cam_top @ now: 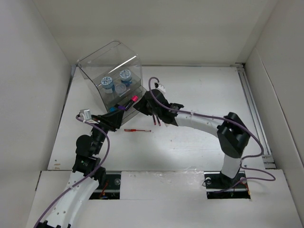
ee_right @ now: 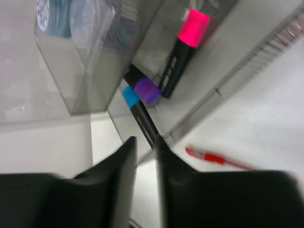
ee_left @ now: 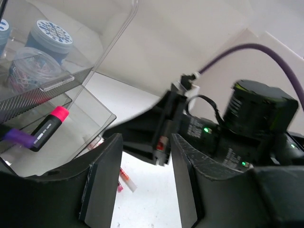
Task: Sort the stationery into containers
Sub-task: Place the stationery in the storage box, then close the drawer in the storage box.
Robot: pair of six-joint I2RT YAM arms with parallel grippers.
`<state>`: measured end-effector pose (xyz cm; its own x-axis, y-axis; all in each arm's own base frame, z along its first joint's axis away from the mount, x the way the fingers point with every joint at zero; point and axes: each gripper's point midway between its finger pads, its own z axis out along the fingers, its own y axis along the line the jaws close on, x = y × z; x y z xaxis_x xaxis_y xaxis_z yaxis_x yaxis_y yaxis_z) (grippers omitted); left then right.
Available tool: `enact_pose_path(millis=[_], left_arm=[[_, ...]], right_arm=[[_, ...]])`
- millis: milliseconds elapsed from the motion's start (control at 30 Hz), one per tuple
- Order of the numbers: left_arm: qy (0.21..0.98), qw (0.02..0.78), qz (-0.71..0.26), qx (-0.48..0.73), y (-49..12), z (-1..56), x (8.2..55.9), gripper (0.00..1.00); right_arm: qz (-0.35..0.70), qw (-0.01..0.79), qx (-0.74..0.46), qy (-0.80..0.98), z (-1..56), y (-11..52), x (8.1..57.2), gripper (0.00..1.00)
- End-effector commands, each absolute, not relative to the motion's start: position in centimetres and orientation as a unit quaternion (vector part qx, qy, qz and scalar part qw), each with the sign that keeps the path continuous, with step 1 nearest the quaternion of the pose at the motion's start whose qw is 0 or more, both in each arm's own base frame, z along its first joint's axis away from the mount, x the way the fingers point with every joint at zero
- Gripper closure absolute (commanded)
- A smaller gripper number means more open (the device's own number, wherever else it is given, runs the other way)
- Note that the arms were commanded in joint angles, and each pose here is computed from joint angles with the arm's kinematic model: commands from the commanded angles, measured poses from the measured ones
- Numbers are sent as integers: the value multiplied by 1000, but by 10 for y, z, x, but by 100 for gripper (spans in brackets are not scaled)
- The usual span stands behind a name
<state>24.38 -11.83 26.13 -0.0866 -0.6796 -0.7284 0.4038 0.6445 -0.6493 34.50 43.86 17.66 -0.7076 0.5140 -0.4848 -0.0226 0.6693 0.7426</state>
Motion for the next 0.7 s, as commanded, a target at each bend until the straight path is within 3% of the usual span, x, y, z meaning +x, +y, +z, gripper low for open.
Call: enact_pose_path(millis=[0, 67, 100, 167, 300, 667], left_arm=[[600, 677, -412, -108, -118, 270, 242, 59], [603, 676, -408, -112, -117, 268, 244, 62], [602, 678, -405, -117, -115, 268, 245, 65], [608, 674, -399, -132, -112, 263, 248, 82], [614, 672, -383, -157, -104, 258, 253, 98], [615, 671, -383, -157, -104, 258, 252, 98]], right_arm=[[415, 377, 137, 816, 210, 426, 332, 77], [405, 375, 128, 824, 197, 425, 322, 97], [402, 378, 123, 825, 191, 421, 319, 100], [407, 372, 112, 827, 184, 423, 315, 100], [427, 353, 95, 827, 170, 431, 318, 100], [419, 336, 100, 837, 145, 434, 351, 100]])
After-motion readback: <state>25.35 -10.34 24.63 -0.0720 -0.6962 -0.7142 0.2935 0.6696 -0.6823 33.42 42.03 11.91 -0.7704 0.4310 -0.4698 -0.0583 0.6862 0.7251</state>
